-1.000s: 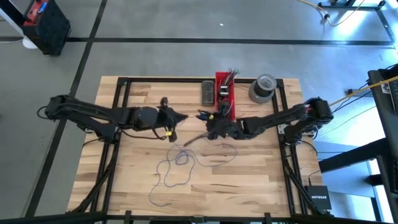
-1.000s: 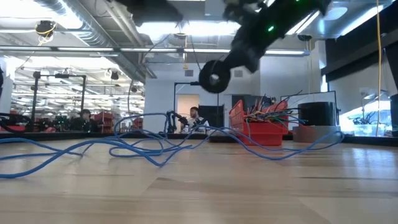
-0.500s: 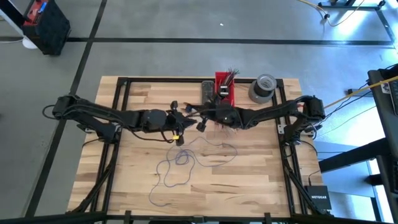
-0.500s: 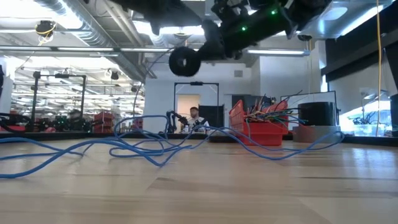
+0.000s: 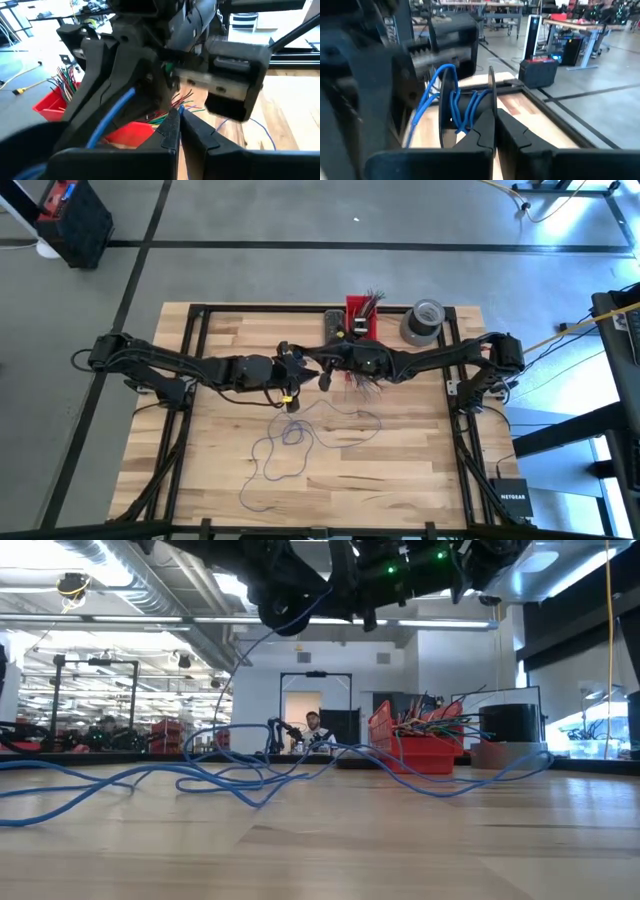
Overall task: Coil cords
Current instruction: Coil the blue wire into the black spool
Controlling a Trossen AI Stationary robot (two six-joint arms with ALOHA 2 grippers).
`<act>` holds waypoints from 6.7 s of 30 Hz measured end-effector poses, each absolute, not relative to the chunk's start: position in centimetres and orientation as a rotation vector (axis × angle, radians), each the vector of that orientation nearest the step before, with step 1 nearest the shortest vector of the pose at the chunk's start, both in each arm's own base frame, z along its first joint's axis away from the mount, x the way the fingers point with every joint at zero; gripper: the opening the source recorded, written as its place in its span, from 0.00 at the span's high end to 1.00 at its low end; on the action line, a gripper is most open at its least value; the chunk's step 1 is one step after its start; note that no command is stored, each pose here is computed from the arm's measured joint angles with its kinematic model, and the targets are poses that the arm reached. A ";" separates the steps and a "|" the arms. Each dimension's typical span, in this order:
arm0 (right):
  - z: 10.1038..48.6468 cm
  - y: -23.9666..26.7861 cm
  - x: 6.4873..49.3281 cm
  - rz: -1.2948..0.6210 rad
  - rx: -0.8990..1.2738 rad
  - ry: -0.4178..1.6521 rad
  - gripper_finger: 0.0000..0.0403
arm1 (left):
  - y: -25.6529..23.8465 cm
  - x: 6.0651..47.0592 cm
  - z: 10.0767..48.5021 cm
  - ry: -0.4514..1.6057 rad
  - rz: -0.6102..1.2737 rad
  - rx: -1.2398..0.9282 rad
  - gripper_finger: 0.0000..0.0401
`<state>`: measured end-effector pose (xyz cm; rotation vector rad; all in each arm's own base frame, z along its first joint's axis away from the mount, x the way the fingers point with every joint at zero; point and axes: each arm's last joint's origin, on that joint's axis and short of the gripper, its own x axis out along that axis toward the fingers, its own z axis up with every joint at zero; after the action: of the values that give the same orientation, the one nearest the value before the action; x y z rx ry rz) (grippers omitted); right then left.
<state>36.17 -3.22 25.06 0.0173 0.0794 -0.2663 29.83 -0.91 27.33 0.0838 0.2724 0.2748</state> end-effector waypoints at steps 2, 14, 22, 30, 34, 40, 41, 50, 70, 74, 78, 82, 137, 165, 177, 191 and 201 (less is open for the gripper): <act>26.0 -3.2 35.7 -0.264 0.015 0.054 0.98 | -0.8 29.8 27.2 0.291 0.278 0.096 0.99; 30.9 -2.9 32.8 -0.259 -0.028 -0.051 0.98 | 0.0 29.7 26.9 0.322 0.299 0.097 0.99; 30.1 -2.9 32.9 -0.261 -0.058 0.023 0.98 | -0.1 29.8 27.1 0.299 0.297 0.090 0.99; 27.2 -2.9 34.0 -0.303 -0.154 0.193 0.98 | -1.8 30.1 28.4 0.159 0.216 0.094 0.99; 25.7 -1.9 34.8 -0.278 -0.209 0.239 0.98 | -1.6 30.0 28.6 0.150 0.259 0.105 0.99; 25.3 -0.8 34.9 -0.304 -0.247 0.262 0.98 | -1.7 29.0 28.8 0.209 0.381 0.152 0.99; 25.4 -0.9 34.9 -0.311 -0.250 0.260 0.98 | -1.7 28.7 28.8 0.227 0.384 0.156 0.99; 25.8 -0.8 34.5 -0.328 -0.258 0.266 0.98 | -2.2 25.9 30.2 0.275 0.493 0.167 0.99; 27.3 -0.6 34.3 -0.359 -0.240 0.169 0.98 | -4.0 26.5 30.4 0.214 0.287 0.180 0.99; 28.3 -0.6 34.3 -0.366 -0.219 0.064 0.98 | -3.8 27.4 29.6 0.235 0.295 0.194 0.99; 30.1 -0.5 33.7 -0.339 -0.199 -0.047 0.98 | -2.9 28.0 28.7 0.285 0.328 0.211 0.99; 32.2 -0.2 32.4 -0.284 -0.182 -0.131 0.98 | -1.7 28.0 28.2 0.335 0.368 0.215 0.99; 24.3 -0.7 35.6 -0.376 -0.254 0.267 0.98 | -1.7 28.9 28.5 0.228 0.351 0.050 0.99; 24.9 -0.6 35.7 -0.330 -0.186 0.184 0.98 | -2.4 29.5 28.5 0.183 0.251 0.053 0.99; 27.3 -0.6 35.4 -0.354 -0.153 0.006 0.98 | -1.8 29.9 27.9 0.212 0.288 0.057 0.99; 32.3 1.0 32.5 -0.280 -0.150 -0.166 0.98 | -1.2 29.8 27.4 0.268 0.332 0.080 0.99; 35.4 1.4 29.6 -0.276 -0.165 -0.229 0.98 | -0.7 29.7 27.5 0.279 0.343 0.101 0.99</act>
<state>29.57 1.43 35.42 -0.1651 -0.2294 -0.2760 29.72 -0.73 27.49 0.1005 0.2793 0.3432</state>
